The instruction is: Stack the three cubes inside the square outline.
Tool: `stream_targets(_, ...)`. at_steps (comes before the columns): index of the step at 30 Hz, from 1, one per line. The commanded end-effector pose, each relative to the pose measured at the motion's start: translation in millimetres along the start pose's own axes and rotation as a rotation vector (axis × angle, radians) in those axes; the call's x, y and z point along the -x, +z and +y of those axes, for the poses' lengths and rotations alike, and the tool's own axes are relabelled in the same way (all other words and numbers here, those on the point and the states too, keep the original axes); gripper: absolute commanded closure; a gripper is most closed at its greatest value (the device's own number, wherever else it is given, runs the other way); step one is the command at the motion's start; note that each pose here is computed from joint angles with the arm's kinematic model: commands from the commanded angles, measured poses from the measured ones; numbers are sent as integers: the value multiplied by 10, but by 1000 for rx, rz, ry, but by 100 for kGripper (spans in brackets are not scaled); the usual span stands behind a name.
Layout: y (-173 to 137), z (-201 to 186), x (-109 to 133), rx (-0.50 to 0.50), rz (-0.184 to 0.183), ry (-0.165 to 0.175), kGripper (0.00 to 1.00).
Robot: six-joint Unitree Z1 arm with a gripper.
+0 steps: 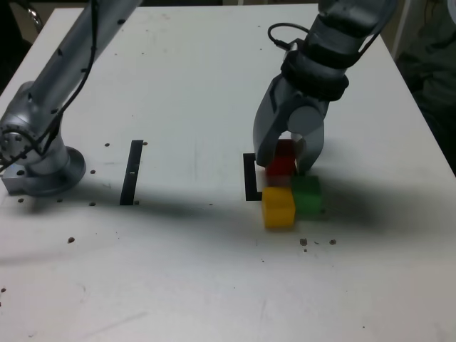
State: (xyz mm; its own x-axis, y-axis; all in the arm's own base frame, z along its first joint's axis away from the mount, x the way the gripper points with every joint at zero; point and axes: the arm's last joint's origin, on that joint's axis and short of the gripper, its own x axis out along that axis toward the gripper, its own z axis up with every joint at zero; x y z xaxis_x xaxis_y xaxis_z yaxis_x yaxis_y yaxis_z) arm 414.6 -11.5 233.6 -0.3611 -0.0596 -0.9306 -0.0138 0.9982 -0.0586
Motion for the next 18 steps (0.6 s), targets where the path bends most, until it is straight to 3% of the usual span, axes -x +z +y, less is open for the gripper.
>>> stream_targets(1,-36,-9,16,0,3,-2,78)
stream_targets(18,31,17,-90,-11,15,-10,78)
